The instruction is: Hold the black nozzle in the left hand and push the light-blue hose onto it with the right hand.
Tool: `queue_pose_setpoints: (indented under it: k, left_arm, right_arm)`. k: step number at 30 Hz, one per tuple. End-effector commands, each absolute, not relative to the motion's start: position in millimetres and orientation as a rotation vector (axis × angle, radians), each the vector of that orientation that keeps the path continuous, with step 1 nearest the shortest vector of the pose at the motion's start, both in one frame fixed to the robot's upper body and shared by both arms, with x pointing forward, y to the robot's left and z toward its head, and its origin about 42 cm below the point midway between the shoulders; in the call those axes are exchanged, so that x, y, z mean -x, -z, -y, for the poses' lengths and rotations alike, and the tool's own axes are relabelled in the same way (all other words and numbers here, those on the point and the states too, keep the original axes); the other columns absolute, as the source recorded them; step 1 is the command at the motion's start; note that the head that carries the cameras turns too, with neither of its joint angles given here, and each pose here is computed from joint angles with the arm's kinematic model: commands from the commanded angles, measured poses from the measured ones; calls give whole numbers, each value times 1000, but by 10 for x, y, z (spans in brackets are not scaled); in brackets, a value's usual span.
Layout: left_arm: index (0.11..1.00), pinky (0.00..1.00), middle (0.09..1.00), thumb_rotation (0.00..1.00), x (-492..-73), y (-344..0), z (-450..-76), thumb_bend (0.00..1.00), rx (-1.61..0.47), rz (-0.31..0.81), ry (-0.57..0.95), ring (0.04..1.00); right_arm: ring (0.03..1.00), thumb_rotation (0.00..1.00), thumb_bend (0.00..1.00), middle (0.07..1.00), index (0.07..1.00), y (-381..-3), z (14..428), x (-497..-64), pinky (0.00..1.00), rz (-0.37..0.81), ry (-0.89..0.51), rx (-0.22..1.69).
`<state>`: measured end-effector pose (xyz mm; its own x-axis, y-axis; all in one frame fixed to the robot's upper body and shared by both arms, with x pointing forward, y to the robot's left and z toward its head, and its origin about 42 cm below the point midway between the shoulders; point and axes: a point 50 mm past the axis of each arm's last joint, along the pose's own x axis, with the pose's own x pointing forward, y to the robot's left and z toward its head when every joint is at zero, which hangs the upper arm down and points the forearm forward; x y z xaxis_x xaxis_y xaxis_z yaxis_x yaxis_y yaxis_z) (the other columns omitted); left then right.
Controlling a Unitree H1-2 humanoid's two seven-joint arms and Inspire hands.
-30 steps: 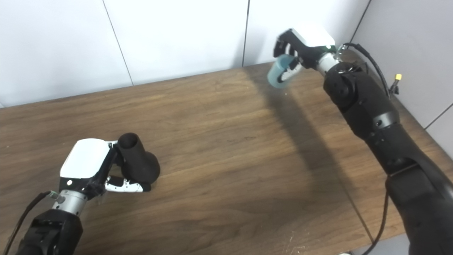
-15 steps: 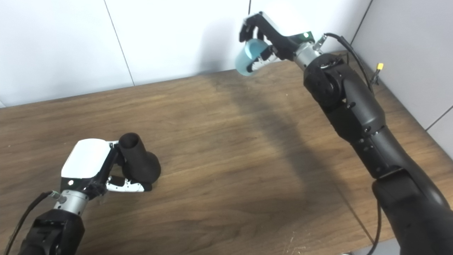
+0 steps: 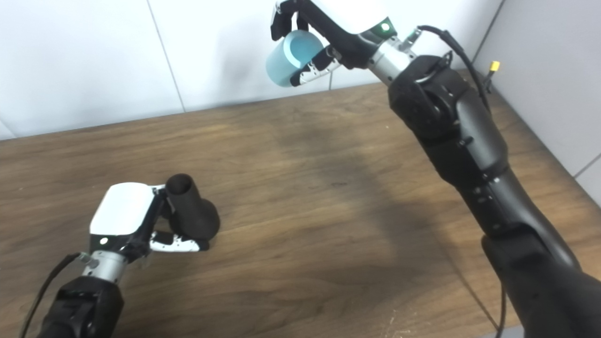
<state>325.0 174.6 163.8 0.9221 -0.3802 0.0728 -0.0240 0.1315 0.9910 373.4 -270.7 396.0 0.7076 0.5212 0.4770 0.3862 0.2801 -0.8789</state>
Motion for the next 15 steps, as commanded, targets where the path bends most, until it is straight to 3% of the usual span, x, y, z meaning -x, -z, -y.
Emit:
queue_pose_setpoints:
  k: [1, 9, 15]
  left_arm:
    - [491, 399, 419, 0, -3242, -1637, -1642, 525, -1429, 355, 270, 463]
    - [491, 449, 441, 0, -3244, -1628, -1496, 526, -1430, 353, 281, 494]
    - [485, 469, 482, 0, -3250, -1628, -1431, 525, -1428, 353, 288, 509]
  right_arm:
    - [400, 0, 498, 508, 508, -4301, 2656, -3620, 329, 965, -87, 1316]
    - [400, 0, 499, 510, 505, -4375, 2546, -3466, 335, 991, -218, 1261]
    - [390, 0, 491, 530, 509, -4350, 2478, -3430, 280, 996, -304, 1230]
